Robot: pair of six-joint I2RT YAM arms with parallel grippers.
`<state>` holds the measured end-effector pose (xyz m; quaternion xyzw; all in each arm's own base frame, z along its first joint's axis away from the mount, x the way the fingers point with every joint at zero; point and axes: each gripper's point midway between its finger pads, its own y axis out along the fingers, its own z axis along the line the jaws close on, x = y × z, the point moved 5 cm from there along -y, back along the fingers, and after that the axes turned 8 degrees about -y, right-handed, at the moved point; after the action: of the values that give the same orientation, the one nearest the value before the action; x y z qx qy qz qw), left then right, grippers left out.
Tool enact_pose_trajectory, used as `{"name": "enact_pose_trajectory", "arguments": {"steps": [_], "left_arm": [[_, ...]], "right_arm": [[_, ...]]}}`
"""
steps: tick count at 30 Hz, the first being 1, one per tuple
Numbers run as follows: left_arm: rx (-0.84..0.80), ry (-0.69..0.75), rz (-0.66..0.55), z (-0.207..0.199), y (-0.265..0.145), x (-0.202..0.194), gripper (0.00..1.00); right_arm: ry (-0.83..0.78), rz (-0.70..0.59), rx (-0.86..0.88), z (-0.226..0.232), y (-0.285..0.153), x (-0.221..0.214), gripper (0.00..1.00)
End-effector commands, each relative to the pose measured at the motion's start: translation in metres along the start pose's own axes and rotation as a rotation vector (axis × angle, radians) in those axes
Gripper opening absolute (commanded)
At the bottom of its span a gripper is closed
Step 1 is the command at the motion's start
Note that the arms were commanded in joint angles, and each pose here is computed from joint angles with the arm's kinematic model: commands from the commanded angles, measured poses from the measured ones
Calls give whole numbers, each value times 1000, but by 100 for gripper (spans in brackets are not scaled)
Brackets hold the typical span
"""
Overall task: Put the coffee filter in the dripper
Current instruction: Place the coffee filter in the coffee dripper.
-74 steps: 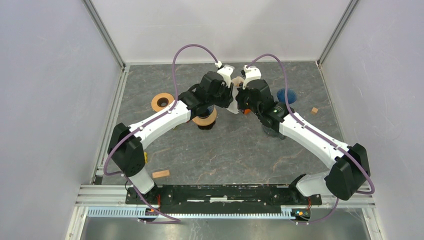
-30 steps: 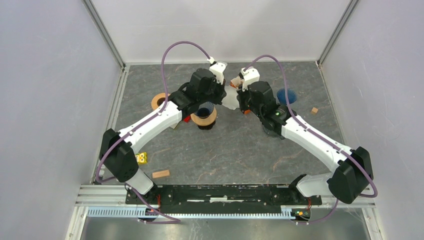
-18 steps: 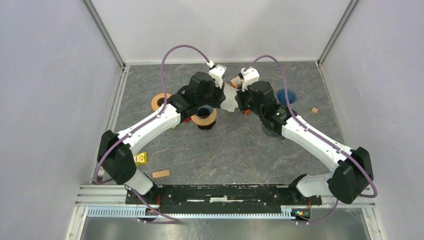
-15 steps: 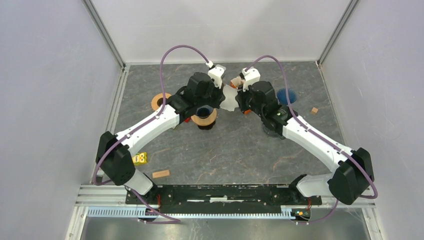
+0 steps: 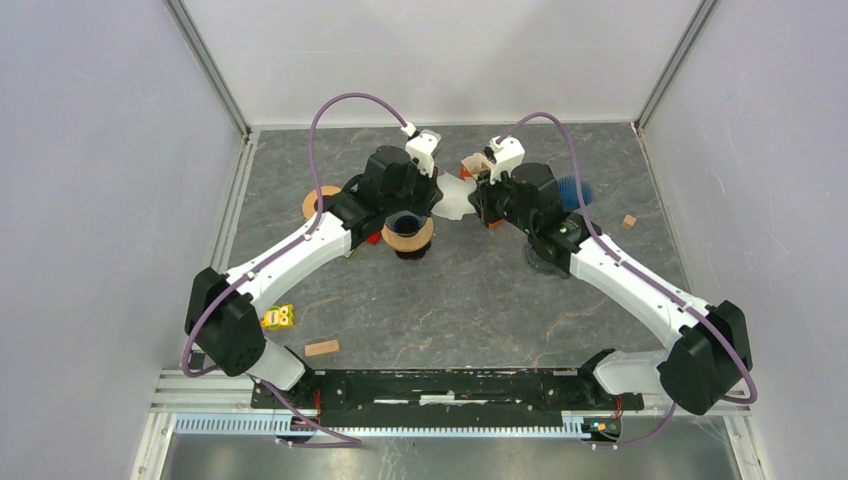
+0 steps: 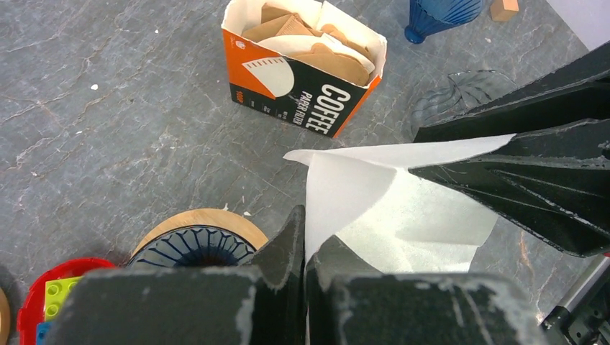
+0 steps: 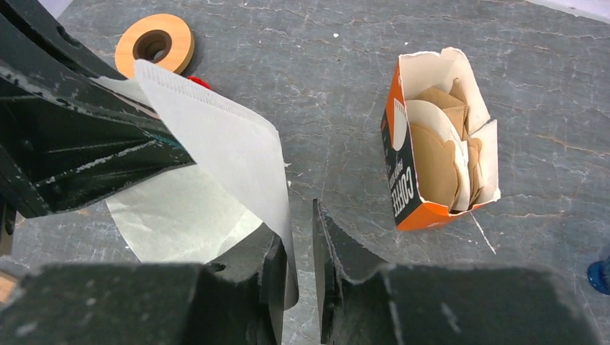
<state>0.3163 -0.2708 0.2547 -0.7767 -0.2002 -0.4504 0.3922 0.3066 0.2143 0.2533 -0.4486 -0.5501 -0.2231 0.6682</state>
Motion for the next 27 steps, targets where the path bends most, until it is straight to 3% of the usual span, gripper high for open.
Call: {"name": "enact_pose_trajectory", "arguments": {"steps": [1, 5, 11, 27], "left_arm": [[-43, 16, -94, -5, -15, 23, 5], [-23, 11, -94, 1, -21, 23, 6], [3, 47, -62, 7, -32, 18, 6], [163, 29, 62, 52, -59, -11, 5]], "right_arm": [[17, -85, 71, 6, -8, 17, 25], [-18, -119, 161, 16, -10, 27, 30], [-77, -134, 283, 30, -9, 39, 52], [-205, -143, 466, 63, -2, 52, 60]]}}
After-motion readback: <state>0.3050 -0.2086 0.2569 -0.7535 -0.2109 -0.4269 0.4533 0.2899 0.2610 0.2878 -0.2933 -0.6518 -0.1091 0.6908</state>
